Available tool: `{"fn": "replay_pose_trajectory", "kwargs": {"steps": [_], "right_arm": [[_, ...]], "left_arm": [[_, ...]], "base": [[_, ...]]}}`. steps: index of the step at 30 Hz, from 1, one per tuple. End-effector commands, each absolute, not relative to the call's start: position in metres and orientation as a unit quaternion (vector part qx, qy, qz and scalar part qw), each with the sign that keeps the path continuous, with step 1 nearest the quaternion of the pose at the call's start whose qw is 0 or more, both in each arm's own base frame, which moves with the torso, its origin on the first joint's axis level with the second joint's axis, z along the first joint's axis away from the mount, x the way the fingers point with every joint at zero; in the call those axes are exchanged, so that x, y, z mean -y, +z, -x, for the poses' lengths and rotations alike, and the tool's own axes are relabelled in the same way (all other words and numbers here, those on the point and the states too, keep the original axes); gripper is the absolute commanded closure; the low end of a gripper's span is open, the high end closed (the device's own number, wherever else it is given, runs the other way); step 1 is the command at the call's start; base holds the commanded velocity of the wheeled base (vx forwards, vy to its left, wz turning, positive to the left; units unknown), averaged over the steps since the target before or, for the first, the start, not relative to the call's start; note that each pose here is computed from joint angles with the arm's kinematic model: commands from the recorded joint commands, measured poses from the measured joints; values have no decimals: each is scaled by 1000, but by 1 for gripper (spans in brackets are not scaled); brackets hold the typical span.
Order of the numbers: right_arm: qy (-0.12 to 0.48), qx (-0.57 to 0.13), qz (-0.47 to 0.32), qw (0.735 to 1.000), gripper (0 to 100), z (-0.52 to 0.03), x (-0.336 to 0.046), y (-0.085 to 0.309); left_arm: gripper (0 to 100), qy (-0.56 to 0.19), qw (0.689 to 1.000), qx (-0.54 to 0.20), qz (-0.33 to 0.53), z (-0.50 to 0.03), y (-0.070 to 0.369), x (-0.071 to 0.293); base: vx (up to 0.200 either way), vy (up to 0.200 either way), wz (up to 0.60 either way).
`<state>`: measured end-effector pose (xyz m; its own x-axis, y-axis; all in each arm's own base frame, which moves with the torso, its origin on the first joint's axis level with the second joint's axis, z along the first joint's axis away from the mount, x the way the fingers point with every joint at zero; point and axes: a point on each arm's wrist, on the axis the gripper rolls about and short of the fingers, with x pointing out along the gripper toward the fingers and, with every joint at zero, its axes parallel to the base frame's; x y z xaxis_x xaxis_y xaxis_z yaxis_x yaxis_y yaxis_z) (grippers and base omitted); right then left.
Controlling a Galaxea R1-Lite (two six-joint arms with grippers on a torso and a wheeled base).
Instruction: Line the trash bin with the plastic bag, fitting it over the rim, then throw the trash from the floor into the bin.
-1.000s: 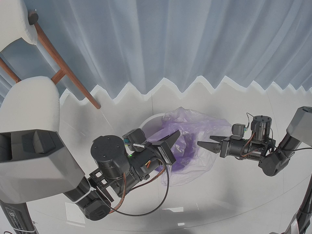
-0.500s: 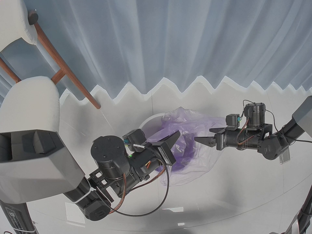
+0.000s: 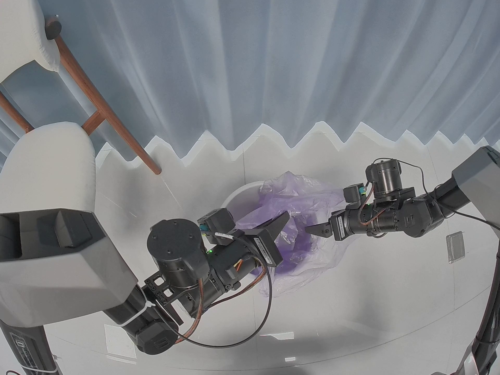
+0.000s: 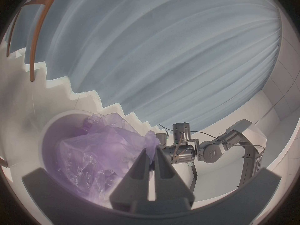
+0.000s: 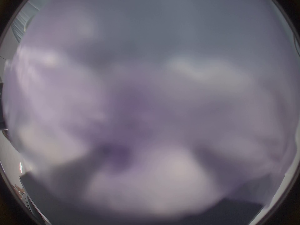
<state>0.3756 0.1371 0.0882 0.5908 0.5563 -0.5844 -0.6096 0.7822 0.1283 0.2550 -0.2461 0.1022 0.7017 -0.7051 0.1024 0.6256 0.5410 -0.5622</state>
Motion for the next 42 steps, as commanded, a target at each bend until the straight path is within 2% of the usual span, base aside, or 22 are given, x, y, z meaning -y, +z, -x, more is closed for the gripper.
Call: {"fn": "replay_pose_trajectory", "kwargs": {"steps": [1, 13, 24, 25, 30, 36, 42], "right_arm": [[322, -337, 48, 883, 0, -392, -143, 67], [298, -342, 67, 889, 0, -418, -161, 50], [288, -340, 91, 891, 0, -414, -182, 44], [287, -338, 93, 892, 100, -414, -183, 44], [278, -334, 96, 896, 100, -414, -183, 48], [258, -299, 79, 915, 100, -405, -179, 91], [263, -294, 73, 916, 100, -369, -167, 121]], "left_arm": [[100, -380, 875, -70, 291, -255, 101, 247], [100, -382, 875, -80, 287, -254, 94, 250], [100, -384, 874, -75, 288, -253, 97, 250], [100, -384, 874, -75, 288, -253, 98, 250], [100, -384, 874, -73, 288, -253, 99, 250], [100, -380, 882, -55, 274, -257, 104, 246], [100, -379, 881, -38, 280, -257, 116, 240]], "base": [[0, 0, 0], [0, 0, 0], [0, 0, 0], [0, 0, 0], [0, 0, 0], [0, 0, 0], [0, 0, 0]]}}
